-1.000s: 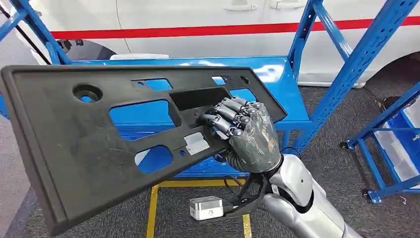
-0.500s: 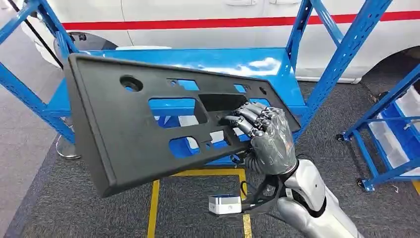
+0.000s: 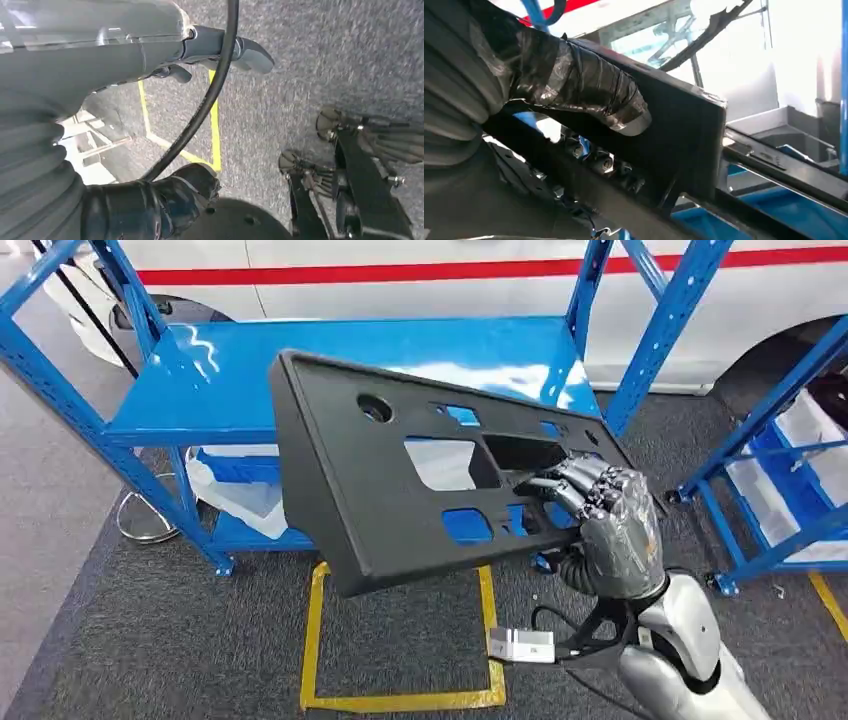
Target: Take the parts from the cabinet and place them on the table.
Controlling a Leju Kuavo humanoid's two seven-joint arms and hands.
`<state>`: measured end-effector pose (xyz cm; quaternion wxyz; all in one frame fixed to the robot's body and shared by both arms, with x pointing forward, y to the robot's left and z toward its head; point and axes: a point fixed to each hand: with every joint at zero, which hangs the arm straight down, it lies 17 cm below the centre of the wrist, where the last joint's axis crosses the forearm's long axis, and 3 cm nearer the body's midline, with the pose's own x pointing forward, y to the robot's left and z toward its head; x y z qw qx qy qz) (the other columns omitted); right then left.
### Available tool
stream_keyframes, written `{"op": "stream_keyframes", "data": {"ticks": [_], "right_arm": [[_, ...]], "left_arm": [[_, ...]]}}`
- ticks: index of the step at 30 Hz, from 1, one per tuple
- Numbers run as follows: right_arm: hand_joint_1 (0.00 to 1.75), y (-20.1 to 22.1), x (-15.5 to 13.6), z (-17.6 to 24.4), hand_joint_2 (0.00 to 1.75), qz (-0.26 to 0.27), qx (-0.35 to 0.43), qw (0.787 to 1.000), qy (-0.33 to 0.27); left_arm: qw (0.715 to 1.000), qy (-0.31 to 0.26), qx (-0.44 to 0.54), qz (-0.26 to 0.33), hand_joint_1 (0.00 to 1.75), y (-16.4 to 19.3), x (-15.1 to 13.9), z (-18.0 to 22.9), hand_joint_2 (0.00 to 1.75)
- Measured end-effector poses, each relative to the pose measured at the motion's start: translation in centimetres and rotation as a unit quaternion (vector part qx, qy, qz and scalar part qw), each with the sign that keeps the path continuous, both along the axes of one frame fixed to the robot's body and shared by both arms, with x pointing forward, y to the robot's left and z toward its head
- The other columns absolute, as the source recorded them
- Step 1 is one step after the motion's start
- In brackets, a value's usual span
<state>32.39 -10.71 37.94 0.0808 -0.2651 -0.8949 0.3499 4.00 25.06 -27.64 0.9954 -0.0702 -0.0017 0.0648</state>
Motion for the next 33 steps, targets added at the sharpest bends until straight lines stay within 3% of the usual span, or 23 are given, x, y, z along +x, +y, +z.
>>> {"op": "stream_keyframes", "data": {"ticks": [33], "right_arm": [[1.75,-0.9,1.6,0.9,1.75,-0.005,-0.009,1.000,0.023]], "left_arm": [[1.000,-0.015,-0.005,-0.005,0.00,0.0,0.9,0.1,1.75]]}}
